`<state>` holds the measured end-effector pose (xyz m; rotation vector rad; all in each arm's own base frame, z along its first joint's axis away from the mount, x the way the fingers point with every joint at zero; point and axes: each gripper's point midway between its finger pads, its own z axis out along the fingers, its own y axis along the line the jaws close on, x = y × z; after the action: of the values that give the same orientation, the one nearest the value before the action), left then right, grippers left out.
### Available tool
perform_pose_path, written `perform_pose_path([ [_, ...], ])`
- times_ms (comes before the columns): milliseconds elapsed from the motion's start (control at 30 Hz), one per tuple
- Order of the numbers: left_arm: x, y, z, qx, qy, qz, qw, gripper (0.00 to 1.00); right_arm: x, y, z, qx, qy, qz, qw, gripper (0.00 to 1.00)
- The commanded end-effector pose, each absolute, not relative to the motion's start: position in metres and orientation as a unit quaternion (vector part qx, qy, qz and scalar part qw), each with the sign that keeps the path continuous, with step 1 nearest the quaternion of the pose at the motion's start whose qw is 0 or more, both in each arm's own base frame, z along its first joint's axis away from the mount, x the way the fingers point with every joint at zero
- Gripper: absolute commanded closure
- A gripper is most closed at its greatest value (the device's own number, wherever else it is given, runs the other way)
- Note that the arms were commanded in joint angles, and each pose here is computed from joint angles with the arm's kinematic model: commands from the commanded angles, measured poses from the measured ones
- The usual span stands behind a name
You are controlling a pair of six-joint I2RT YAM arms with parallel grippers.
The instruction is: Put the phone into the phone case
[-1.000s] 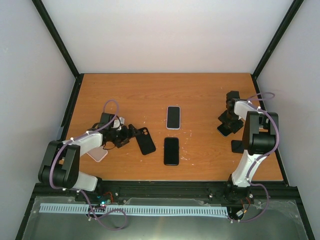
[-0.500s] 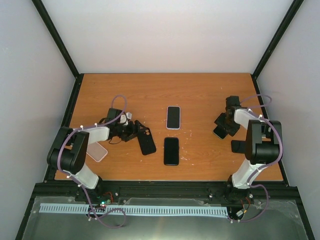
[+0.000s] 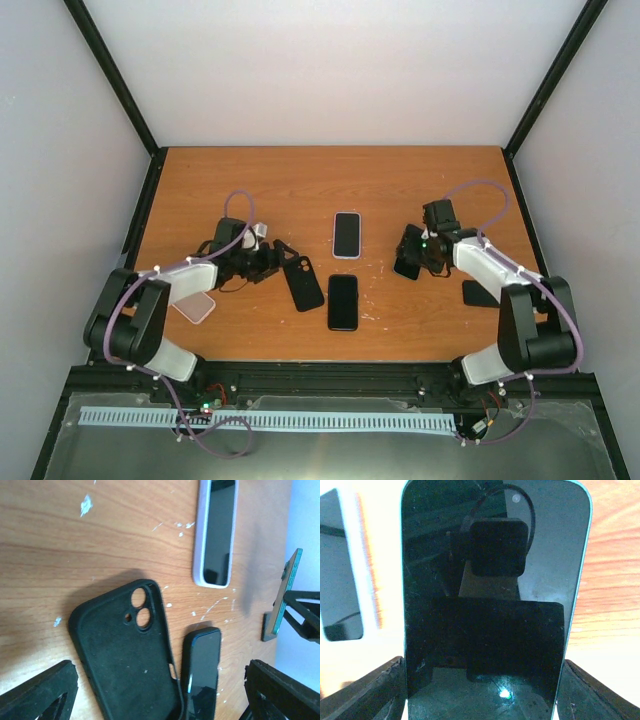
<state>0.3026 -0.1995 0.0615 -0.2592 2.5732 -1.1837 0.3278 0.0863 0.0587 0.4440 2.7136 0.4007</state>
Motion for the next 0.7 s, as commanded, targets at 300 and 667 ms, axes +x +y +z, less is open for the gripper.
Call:
perform_pose_path([
  [300,0.289,-0.162,0.092,-0.135,0.874,-0.43,0.184,0.08,0.31,0.232,0.15,-0.074,0.917,0.296,0.257,0.43],
  [667,0.276,-0.152,0.104,-0.15,0.867,-0.429,0.203,0.07,0.274,0.332,0.143,-0.201,0.883,0.367,0.215,0.43],
])
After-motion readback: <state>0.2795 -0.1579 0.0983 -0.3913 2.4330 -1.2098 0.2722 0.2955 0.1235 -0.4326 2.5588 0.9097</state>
